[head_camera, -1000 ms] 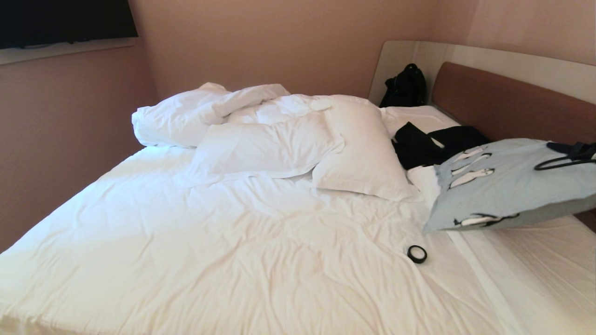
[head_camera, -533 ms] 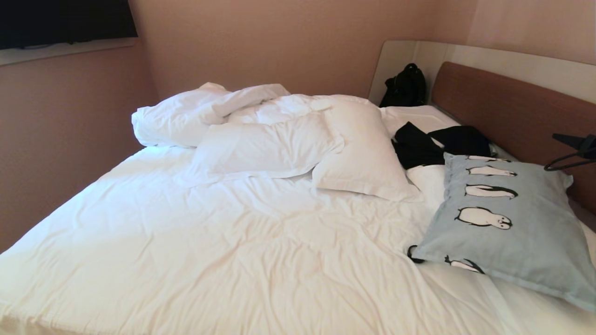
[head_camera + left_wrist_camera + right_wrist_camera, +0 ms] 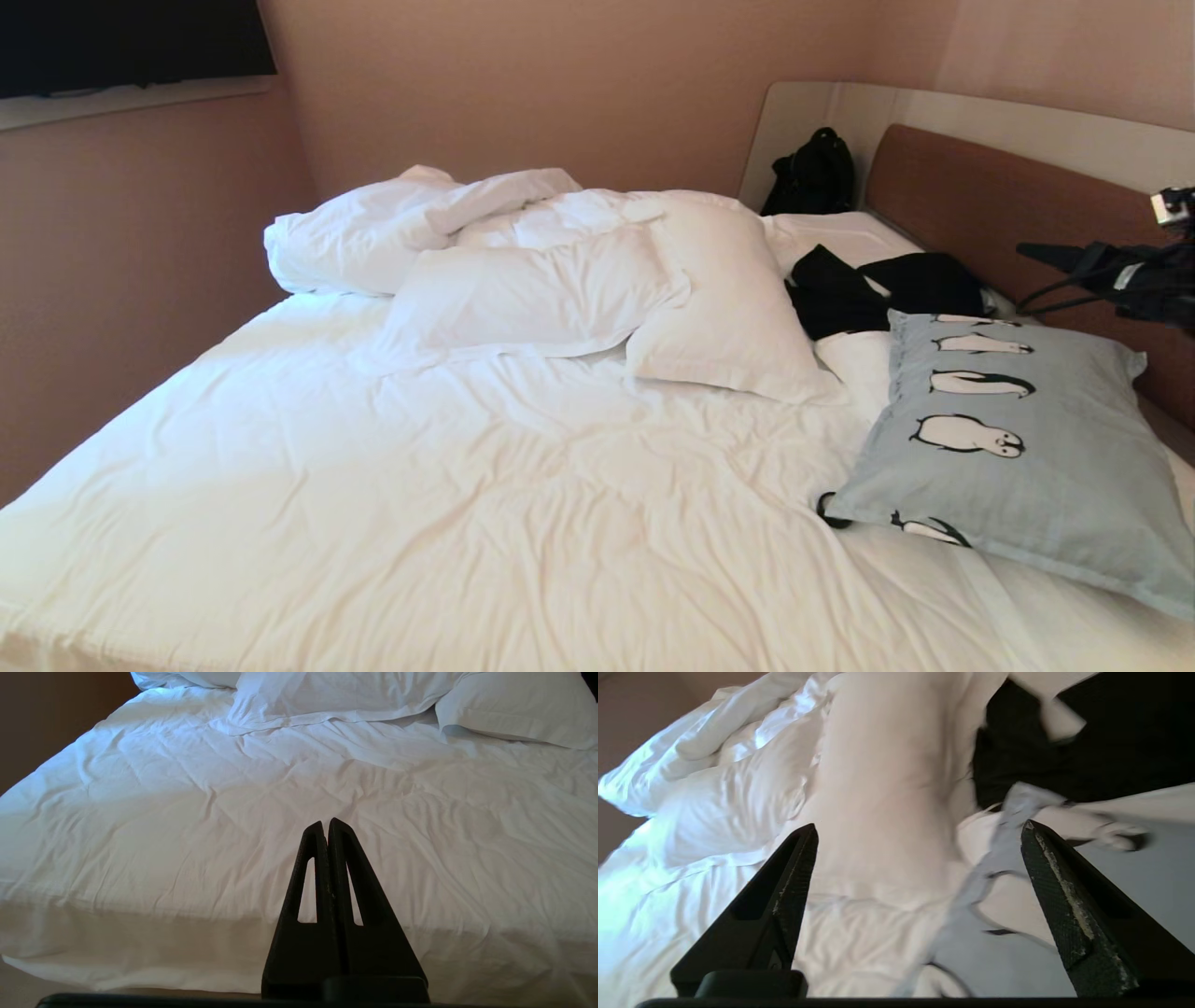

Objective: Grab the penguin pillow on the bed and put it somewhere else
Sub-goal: Place the pillow at the bedside

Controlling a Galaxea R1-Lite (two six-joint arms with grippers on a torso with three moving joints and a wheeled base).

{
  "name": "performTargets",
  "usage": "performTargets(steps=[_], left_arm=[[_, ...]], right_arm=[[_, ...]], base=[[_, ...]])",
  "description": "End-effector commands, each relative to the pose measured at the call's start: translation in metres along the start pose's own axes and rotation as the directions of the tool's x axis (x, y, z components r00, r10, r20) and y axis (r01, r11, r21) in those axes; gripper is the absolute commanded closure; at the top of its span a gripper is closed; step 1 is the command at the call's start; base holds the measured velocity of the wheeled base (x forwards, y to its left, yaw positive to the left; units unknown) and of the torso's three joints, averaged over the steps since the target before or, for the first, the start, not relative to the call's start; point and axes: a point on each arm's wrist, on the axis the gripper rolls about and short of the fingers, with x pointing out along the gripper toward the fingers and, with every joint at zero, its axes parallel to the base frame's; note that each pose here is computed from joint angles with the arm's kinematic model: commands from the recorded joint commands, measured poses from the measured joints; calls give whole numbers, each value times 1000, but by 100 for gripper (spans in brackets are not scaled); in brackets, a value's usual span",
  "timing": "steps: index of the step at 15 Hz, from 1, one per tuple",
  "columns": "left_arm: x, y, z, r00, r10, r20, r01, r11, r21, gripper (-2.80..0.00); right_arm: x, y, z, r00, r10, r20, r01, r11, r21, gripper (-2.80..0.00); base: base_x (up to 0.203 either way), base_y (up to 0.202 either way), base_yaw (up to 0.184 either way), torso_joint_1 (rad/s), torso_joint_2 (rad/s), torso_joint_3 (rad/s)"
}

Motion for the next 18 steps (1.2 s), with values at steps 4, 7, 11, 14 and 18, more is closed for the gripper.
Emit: performTargets(steps=[4,7,11,14,18], left_arm=[[0,0,0,1000,0,-1,0,1000,0,0],[0,0,0,1000,0,-1,0,1000,-1,0],[0,0,0,1000,0,-1,0,1000,-1,0],[0,0,0,1000,0,-1,0,1000,-1,0],[0,0,0,1000,0,-1,0,1000,-1,0]], right_arm=[[40,57,-22,931,-365,8,366,931,-14,0],[44,74,-25,838,-545,20,544,832,-105,0],[46,83,-32,645,-762,61,745,609,-271,0],[41,87,-44,590,-804,-70,737,572,-360,0],[5,110,-29,535,-799,-274,659,598,-456,0]], base=[[0,0,0,0,0,0],[0,0,0,0,0,0],[0,0,0,0,0,0],[0,0,0,0,0,0],[0,0,0,0,0,0]])
